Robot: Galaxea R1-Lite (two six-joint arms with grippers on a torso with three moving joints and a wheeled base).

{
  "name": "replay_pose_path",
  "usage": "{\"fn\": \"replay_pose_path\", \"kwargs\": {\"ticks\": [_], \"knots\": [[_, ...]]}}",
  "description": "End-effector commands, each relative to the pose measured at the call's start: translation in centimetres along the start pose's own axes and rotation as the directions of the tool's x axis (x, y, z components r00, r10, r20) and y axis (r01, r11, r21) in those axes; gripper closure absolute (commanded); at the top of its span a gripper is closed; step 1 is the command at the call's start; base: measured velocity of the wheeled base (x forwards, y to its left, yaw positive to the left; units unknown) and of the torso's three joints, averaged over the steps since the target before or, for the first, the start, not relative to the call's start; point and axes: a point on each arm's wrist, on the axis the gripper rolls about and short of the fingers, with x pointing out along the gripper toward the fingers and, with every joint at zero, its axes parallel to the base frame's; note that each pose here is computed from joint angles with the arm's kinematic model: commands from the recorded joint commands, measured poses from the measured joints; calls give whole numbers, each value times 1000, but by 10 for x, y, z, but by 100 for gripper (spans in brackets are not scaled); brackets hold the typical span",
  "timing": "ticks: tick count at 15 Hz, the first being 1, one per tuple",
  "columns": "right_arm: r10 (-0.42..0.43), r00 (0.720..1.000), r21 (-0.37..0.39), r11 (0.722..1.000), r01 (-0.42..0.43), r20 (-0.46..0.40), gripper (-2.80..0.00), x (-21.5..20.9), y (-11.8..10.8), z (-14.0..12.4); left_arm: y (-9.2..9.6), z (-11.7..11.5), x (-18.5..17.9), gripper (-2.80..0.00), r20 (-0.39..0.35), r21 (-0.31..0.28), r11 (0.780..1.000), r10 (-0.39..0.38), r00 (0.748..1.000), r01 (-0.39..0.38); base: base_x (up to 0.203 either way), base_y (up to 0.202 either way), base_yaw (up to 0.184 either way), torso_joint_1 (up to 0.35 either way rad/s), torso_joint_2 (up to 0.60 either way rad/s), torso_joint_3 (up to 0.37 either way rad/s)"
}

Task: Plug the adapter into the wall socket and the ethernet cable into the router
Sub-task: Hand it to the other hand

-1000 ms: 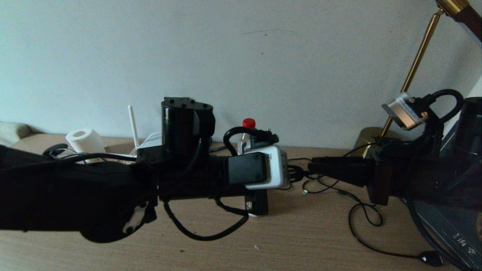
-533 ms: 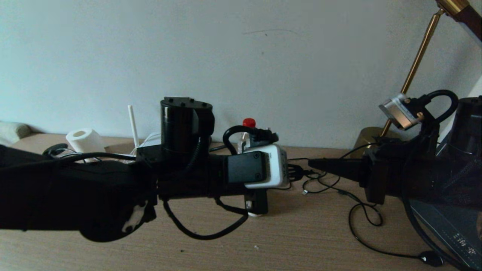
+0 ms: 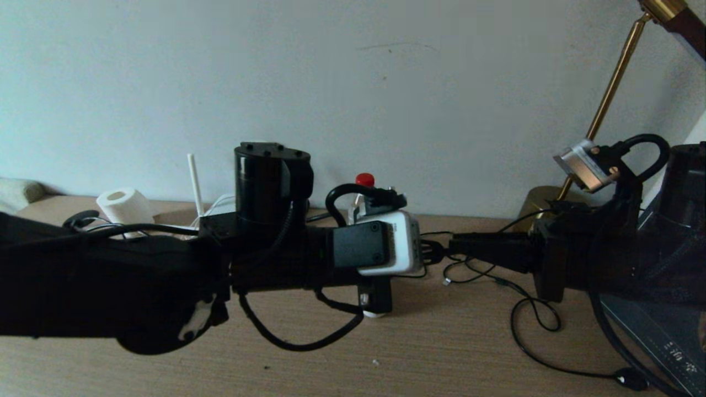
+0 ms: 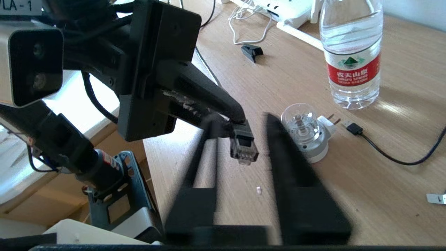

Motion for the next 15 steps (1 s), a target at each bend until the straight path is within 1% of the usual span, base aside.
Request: {"fn": "replay_pose_path", "kwargs": {"ticks": [1,9,10,15], "knots": [[5,1000,1,1000,-5,3,-280,0,0,1,0,-1,1,0,1,5,1000,-2,1000,2,0,0,0,0,0,0],[4,1000,7,1000,-4,0,-280,0,0,-1,2,-1,0,0,5,8,1000,14,1000,-14,0,0,0,0,0,0],[4,1000,7,1000,-4,0,0,0,0,-1,2,-1,-1,0,5,8,1000,14,1000,-14,0,0,0,0,0,0],[6,1000,8,1000,-6,-2,0,0,0,-1,2,-2,0,0,5,8,1000,14,1000,-14,0,0,0,0,0,0]]}}
